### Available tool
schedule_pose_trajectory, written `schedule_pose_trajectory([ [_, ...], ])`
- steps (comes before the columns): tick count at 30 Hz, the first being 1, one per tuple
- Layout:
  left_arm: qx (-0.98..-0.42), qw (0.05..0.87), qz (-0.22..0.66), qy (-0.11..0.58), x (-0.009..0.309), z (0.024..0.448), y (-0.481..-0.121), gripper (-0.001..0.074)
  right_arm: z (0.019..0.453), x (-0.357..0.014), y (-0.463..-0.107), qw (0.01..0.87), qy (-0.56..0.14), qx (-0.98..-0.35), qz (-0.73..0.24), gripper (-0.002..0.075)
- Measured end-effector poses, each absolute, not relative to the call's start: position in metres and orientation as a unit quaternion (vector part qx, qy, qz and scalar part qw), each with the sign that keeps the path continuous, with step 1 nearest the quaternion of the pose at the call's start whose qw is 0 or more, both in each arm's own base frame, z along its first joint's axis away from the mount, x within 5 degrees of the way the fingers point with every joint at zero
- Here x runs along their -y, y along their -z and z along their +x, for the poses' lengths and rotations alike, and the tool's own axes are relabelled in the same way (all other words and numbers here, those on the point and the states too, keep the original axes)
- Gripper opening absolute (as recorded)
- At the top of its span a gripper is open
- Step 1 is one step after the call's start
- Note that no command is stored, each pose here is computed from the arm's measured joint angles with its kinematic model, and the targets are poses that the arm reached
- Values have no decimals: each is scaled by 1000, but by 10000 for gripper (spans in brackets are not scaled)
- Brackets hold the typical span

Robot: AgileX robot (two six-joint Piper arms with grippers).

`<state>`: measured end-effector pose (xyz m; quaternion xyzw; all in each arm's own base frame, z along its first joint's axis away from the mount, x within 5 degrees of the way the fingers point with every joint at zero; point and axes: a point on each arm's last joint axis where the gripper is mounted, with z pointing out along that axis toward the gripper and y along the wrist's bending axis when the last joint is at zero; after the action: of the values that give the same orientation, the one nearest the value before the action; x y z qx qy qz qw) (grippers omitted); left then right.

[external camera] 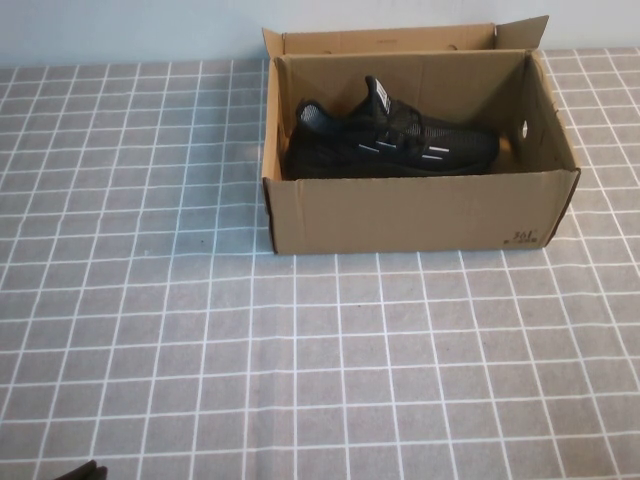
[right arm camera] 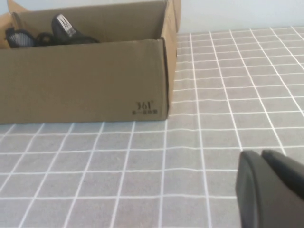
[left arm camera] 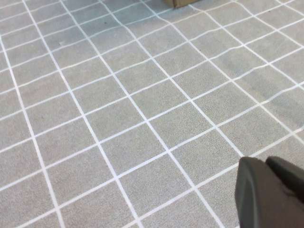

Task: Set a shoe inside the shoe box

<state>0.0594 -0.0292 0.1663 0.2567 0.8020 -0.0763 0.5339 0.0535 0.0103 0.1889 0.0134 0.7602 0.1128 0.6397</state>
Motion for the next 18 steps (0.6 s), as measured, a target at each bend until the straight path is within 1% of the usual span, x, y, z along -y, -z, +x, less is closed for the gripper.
schedule_pose_trajectory([
  [7,-802,534,257,76,29,59,-166,-1,55,-10,-185,645,-105,-757,11,-16],
  [12,-802,534,257,76,29,59,-166,-1,52,-11,-176,604,-106,-790,6,-16],
  [18,-802,534,257,76,29,59,-166,-1,52,-11,-174,597,-106,-795,5,-16],
])
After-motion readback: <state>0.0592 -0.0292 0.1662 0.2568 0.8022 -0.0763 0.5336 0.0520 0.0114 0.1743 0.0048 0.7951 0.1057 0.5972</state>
